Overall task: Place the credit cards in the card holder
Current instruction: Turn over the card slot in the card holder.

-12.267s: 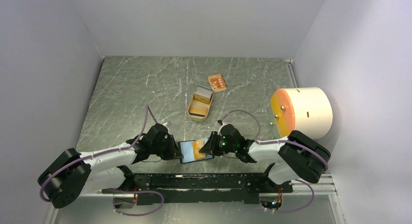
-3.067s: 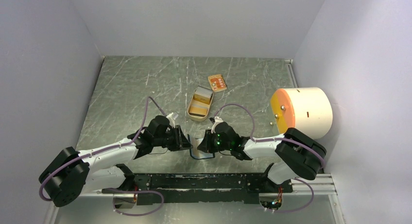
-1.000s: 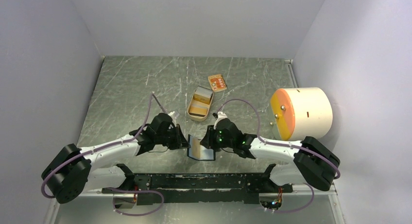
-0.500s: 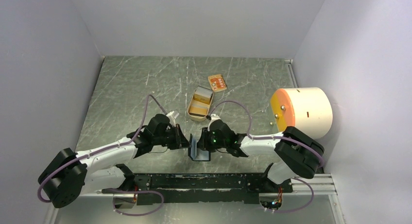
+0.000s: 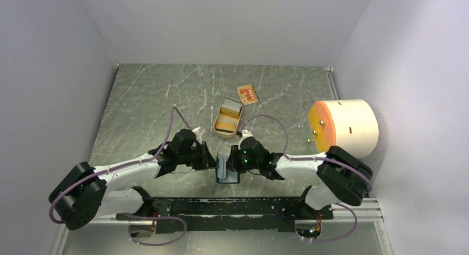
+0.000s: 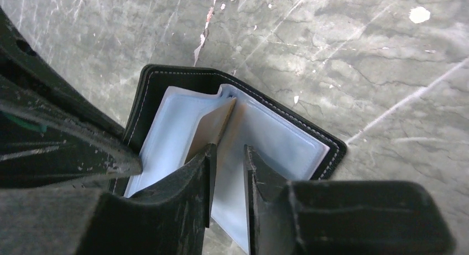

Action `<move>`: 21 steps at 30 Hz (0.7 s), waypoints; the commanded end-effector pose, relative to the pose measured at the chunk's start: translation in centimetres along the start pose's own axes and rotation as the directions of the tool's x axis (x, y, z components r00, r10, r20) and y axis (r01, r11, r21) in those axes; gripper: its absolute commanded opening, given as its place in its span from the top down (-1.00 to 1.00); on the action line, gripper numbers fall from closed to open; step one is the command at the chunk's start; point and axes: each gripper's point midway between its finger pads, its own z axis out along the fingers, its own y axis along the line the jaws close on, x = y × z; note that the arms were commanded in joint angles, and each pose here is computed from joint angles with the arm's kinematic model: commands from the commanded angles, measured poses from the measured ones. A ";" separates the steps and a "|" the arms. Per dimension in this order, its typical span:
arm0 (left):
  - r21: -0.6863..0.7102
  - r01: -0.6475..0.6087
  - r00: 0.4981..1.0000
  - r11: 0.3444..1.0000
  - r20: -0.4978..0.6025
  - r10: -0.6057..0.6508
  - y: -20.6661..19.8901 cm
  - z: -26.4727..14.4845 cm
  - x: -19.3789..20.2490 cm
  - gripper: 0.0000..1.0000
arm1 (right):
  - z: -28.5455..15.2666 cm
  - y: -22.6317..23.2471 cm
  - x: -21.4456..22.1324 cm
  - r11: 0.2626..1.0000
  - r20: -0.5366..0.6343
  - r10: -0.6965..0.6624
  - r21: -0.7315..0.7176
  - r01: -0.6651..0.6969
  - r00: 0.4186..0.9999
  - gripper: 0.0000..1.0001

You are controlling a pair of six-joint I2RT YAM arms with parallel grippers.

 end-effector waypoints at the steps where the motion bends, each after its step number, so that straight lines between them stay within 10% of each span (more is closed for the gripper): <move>1: -0.073 0.009 1.000 0.997 0.015 -0.008 1.4 0.1 -0.2 0.74 | -1.4 -1.1 -0.4 0.998 0.031 -0.034 0.062 0.032 0.999 0.37; 10: -0.099 0.010 1.000 0.995 0.020 -0.008 1.8 -0.2 -0.2 0.75 | -5.0 -0.5 -4.4 0.991 0.156 -0.069 0.126 0.050 0.985 0.13; 21: -0.144 0.030 0.998 0.989 0.054 -0.023 2.2 -1.1 -0.7 0.64 | -3.3 1.8 -3.9 0.997 0.103 -0.081 0.014 0.080 0.991 0.32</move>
